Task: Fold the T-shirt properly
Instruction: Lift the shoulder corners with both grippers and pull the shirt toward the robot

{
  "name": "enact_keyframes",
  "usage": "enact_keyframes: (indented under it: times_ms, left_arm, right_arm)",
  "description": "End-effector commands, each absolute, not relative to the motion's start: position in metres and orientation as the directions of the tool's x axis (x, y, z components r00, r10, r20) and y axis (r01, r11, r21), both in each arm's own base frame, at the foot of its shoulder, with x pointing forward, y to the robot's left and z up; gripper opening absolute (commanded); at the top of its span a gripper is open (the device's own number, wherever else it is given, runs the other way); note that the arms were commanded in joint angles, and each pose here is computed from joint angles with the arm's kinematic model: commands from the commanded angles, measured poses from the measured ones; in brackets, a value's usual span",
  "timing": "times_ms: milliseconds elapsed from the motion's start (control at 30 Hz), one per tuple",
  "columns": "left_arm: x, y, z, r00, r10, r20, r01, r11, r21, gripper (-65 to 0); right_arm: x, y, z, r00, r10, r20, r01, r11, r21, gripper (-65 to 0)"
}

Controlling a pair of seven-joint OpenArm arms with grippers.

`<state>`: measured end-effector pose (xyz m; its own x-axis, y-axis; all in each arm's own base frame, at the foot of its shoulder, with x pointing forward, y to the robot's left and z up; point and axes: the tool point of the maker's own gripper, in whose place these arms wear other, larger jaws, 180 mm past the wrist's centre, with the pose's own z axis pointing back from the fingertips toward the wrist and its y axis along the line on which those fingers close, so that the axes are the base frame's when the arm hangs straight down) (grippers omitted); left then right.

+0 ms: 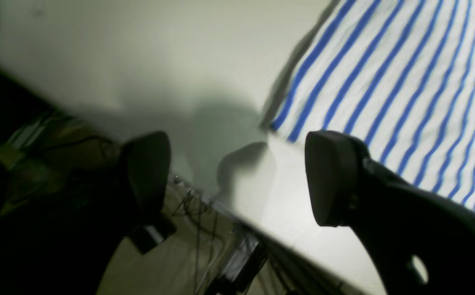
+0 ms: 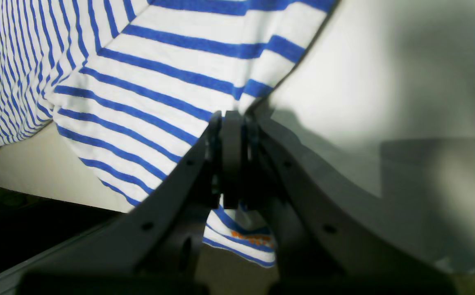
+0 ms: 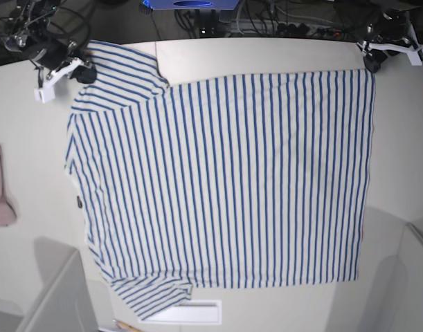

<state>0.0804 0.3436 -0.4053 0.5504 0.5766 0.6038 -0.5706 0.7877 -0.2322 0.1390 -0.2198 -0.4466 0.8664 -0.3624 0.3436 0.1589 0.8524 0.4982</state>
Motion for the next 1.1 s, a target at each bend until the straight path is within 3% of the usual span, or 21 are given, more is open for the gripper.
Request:
enact_keyframes:
  times_ms: [0, 400, 967, 1067]
  left_arm:
    - [0.082, 0.348, -0.4, 0.541, 0.566, 0.622, -0.563, 0.793, -0.232, -16.6]
    - [0.104, 0.325, -0.423, 0.598, 0.557, 0.577, -0.492, 0.823, -0.285, -16.6]
    - [0.119, 0.32, -0.439, 0.565, 0.614, 0.551, -0.515, 0.784, -0.346, -17.1]
    - [0.118, 0.316, -0.441, 0.583, 0.617, 0.528, -0.513, 0.784, -0.349, -28.0]
  right_arm:
    - [0.127, -0.225, -0.452, 0.893, -0.331, 0.304, 0.168, 0.873, 0.457, -65.0]
    - [0.127, -0.225, -0.452, 0.893, -0.332, 0.304, 0.168, 0.873, 0.458, -65.0]
    - [0.127, -0.226, -0.452, 0.89, -0.337, 0.306, 0.173, 0.872, 0.458, -65.0]
    - [0.128, -0.226, -0.452, 0.89, -0.337, 0.307, 0.173, 0.872, 0.458, -65.0]
